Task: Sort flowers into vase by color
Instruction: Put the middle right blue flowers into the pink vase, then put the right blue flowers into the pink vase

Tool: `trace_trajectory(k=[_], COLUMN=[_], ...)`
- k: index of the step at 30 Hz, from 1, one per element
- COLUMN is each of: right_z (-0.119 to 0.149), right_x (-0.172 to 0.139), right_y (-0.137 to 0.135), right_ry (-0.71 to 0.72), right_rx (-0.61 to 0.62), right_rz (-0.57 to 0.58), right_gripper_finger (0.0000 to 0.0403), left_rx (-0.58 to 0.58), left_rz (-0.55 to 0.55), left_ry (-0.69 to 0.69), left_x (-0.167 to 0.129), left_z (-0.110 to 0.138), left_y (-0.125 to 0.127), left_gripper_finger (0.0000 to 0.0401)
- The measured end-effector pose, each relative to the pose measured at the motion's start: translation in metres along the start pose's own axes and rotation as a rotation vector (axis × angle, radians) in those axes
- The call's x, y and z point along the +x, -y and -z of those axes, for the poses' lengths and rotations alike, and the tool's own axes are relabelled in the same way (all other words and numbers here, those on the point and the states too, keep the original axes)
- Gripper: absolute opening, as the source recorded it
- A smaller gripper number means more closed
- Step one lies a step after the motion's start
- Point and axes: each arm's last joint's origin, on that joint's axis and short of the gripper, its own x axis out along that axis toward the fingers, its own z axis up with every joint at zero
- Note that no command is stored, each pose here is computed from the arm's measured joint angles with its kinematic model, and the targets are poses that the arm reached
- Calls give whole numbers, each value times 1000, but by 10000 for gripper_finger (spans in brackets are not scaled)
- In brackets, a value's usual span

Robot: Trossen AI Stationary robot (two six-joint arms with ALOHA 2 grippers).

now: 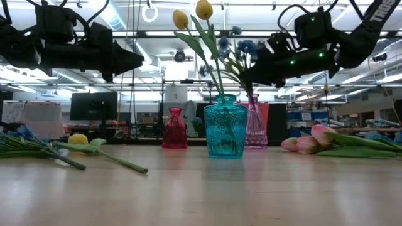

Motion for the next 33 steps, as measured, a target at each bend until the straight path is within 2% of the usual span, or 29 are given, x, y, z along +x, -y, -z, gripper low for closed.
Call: trace_trajectory(k=[7, 13, 18, 24, 27, 33], right_z=[-13, -26, -46, -63, -56, -30], right_x=[-23, -38, -47, -65, -74, -87], right_y=[-1, -4, -5, -5, -9, -21], right_ry=[-111, -282, -424, -717, -901, -1316], right_rx=[15, 64, 108, 316, 431, 639], right_rz=[-23, -39, -31, 69, 130, 267], right_gripper_finger=[230, 233, 232, 231, 230, 229], left_rx=[-11, -17, -43, -74, -73, -68], left_rz=[-5, -2, 71, 229, 283, 294], left_ry=[-69, -111, -107, -82, -68, -51], left_x=[0, 0, 0, -1, -1, -1], left_z=[6, 10, 10, 6, 4, 2], left_y=[0, -1, 2, 6, 8, 8], left_gripper_finger=[163, 163, 163, 163, 163, 163])
